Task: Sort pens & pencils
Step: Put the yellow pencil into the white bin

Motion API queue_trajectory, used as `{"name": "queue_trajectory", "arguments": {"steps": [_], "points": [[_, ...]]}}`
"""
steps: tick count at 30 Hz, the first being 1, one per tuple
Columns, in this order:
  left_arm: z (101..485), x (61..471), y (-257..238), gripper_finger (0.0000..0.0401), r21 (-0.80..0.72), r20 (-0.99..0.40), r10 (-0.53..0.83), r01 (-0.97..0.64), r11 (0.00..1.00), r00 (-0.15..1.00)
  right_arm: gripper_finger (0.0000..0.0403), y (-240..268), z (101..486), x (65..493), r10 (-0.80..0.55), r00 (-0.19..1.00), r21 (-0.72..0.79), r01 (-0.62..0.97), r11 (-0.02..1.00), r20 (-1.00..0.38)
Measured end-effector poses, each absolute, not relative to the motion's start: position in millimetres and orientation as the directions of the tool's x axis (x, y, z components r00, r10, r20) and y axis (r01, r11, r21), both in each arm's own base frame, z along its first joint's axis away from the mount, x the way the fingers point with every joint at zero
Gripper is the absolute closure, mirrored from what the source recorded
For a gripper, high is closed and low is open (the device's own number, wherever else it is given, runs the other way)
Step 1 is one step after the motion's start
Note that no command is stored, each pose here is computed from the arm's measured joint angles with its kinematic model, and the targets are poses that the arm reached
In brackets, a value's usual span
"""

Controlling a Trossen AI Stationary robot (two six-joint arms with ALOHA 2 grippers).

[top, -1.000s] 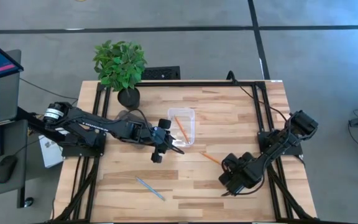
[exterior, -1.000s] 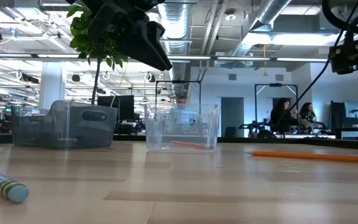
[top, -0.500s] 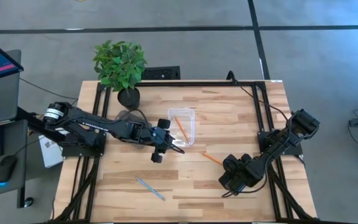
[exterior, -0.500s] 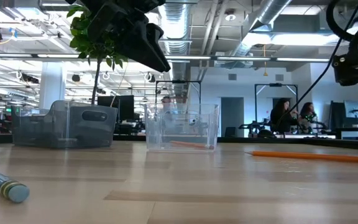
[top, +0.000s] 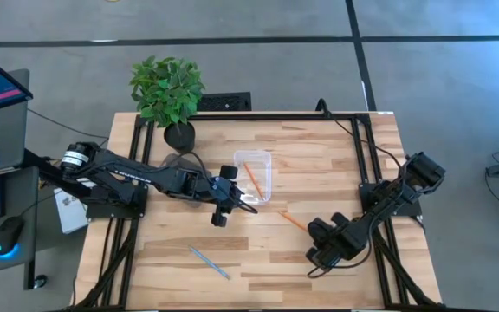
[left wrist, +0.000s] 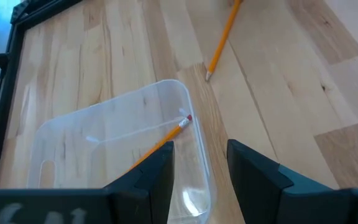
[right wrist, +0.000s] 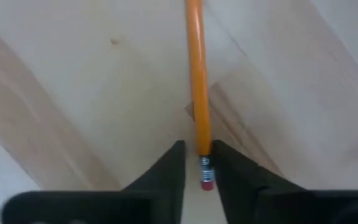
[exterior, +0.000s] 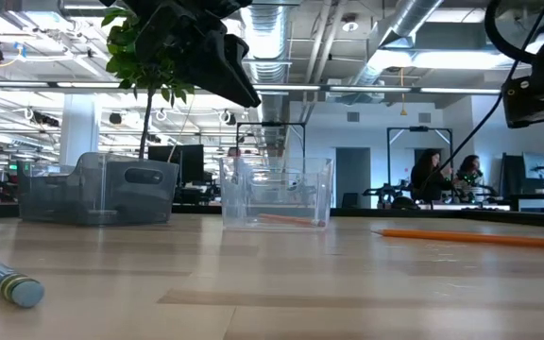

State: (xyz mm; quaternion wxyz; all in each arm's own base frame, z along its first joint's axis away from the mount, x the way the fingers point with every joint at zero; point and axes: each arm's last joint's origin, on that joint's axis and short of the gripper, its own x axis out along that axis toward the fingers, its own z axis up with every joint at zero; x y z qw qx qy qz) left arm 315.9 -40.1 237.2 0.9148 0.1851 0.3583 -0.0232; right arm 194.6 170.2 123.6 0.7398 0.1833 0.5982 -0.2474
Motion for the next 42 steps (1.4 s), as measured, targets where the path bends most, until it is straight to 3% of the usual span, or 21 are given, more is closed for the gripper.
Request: {"name": "queue_trajectory", "arguments": {"steps": [7, 21, 34, 42], "points": [[237, 316, -40, 0.0261, 0.321, -0.664, 0.091, 0.174, 0.931, 0.742, 0.0377, 168, 124, 197, -0.139, 0.15, -0.038, 0.532, 0.846, -0.979], [234, 318, -44, 0.0261, 0.191, -0.677, 0.0, 0.175, 0.966, 0.736, 0.0366, 143, 124, 218, -0.046, 0.089, -0.009, 0.38, 0.925, -0.995], [182, 335, -63, 0.0261, 0.221, -0.776, -0.019, 0.299, 0.928, 0.631, 0.0373, 116, 122, 254, -0.022, 0.259, 0.043, 0.244, 0.969, -0.966], [164, 338, -64, 0.0261, 0.174, -0.809, 0.005, 0.233, 0.957, 0.587, 0.0369, 109, 110, 281, 0.044, 0.363, 0.109, 0.162, 0.981, -0.931]]}}
